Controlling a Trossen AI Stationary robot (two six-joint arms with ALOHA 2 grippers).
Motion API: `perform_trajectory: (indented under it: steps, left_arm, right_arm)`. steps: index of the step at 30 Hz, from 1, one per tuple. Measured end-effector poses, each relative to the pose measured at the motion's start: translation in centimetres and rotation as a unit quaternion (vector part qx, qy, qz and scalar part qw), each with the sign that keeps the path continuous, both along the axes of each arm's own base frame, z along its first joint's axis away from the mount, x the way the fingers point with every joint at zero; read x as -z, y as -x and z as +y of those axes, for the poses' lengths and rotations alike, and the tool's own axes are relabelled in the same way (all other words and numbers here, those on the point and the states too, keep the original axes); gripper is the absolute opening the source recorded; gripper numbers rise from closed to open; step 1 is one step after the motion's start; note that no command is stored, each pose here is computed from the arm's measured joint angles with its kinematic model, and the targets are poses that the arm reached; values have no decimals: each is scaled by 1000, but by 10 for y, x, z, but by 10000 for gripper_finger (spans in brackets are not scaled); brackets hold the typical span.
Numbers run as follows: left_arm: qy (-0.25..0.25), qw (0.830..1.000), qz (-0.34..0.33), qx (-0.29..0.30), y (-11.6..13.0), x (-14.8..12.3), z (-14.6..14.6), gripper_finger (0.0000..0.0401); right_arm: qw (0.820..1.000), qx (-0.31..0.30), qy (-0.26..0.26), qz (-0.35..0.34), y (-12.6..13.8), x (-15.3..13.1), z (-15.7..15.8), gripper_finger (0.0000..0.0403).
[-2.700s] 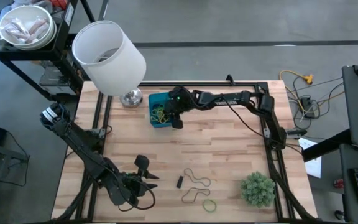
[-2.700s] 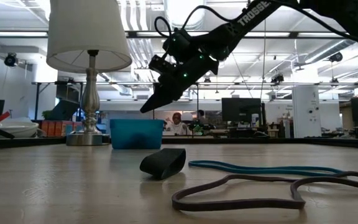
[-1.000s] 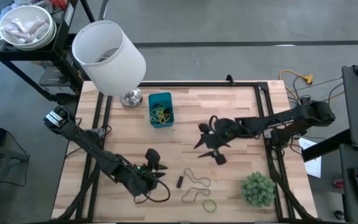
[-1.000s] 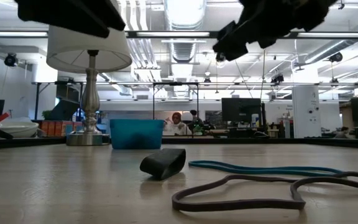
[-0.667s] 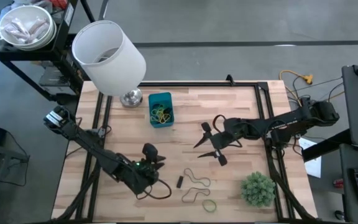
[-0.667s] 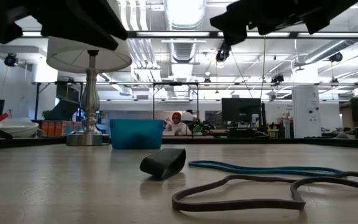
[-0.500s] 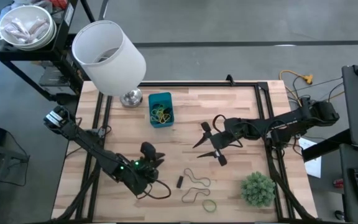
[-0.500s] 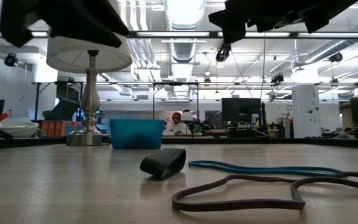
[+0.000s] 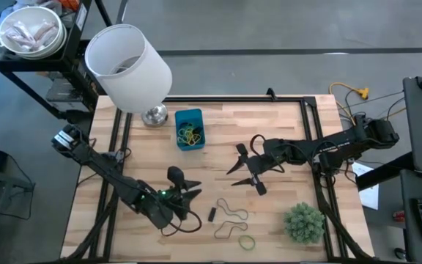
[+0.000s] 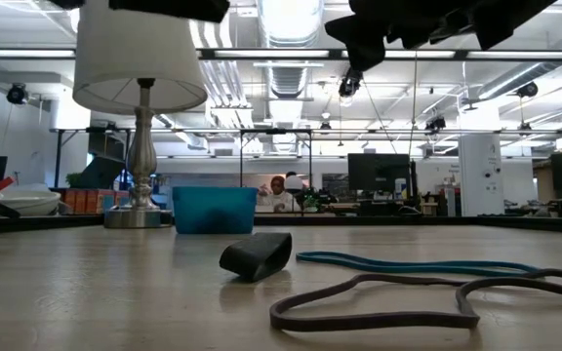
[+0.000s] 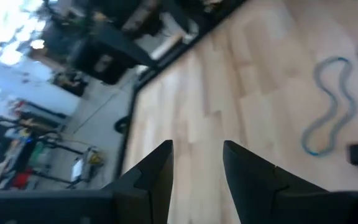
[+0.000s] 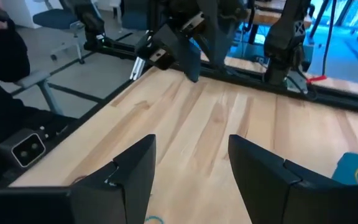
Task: Pick and place rubber bands into bin
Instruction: Put the black rubber band into the blue bin
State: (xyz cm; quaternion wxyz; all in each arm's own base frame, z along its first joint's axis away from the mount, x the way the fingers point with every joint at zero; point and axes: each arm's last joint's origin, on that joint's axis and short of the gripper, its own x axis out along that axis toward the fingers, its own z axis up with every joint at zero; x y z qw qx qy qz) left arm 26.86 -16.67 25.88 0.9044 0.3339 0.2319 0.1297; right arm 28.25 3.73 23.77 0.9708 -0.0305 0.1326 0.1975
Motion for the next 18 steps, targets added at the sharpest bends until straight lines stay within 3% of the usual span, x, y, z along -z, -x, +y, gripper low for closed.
perform_trajectory:
  steps: [5,11,18]
  left_arm:
    - [33,997,61,47,-6,12,6,125]
    - [99,974,145,146,-19,30,12,125]
    - [111,969,153,158,-25,33,14,125]
  right_arm:
    - [1000,7,-19,7,0,0,0,196]
    - [1000,29,1,-6,-2,-4,-2,196]
    - [999,31,8,-7,-2,-3,-2,196]
